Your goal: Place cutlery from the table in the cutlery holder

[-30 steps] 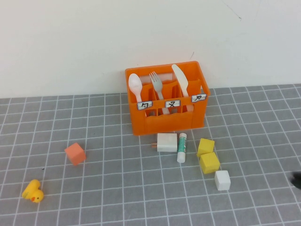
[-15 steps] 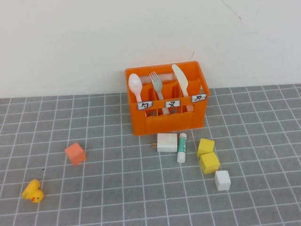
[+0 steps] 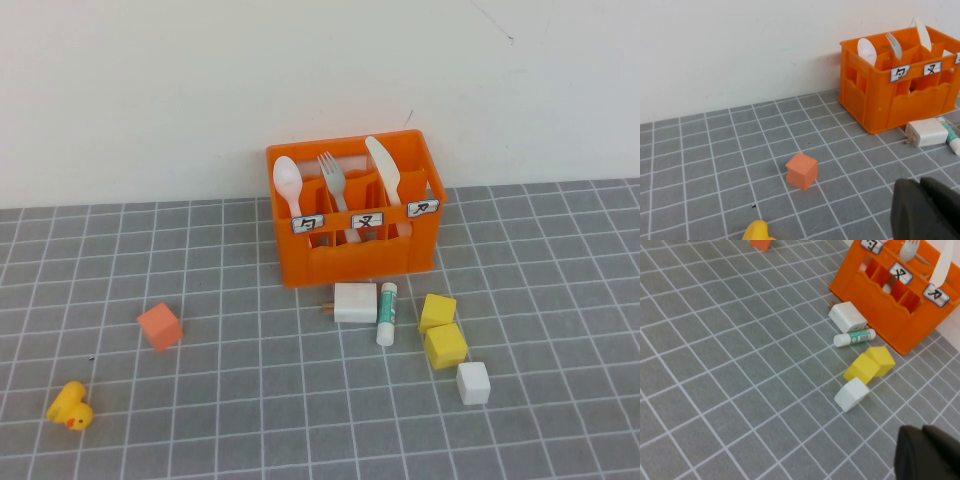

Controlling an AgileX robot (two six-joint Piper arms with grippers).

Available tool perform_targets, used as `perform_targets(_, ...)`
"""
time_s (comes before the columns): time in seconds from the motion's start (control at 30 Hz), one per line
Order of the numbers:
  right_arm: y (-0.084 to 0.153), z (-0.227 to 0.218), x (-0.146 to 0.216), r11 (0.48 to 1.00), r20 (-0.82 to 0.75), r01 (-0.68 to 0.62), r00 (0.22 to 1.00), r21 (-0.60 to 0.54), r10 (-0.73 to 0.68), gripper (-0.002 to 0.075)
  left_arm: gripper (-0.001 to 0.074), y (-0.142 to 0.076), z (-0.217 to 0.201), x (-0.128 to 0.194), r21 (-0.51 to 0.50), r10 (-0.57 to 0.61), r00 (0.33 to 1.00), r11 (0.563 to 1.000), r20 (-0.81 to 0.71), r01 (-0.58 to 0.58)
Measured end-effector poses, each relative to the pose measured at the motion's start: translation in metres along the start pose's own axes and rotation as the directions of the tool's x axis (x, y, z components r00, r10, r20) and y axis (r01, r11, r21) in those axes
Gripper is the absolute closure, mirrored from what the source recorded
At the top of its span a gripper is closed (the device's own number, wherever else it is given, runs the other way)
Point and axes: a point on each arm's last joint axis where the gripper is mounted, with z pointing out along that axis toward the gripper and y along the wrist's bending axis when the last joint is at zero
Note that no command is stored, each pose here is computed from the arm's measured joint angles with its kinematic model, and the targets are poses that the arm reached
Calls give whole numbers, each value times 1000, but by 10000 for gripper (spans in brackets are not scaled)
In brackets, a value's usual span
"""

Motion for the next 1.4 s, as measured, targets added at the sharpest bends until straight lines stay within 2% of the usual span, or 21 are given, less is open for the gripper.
perform_targets(0.3,0,0,0,1000,0,0,1000,0,0,726,735,1,-2,3,-8,-20,1000,1000,15,20)
perform_targets(0.5,0,0,0,1000,-1,0,1000,1,0,726,735,4,-4,8,-109,-49,998,993,49,54)
perform_targets(0.8,0,0,0,1000,-3,1,1000,1,-1,726,735,9,19,50,-217,-160,986,962,43,166)
perform_targets(0.93,0,0,0,1000,-5,1,1000,0,-1,726,735,10,26,70,-229,-189,982,956,-12,181)
perform_targets(1.4,0,0,1,1000,-7,1,1000,-1,-1,726,735,10,26,70,-226,-190,982,957,-12,182)
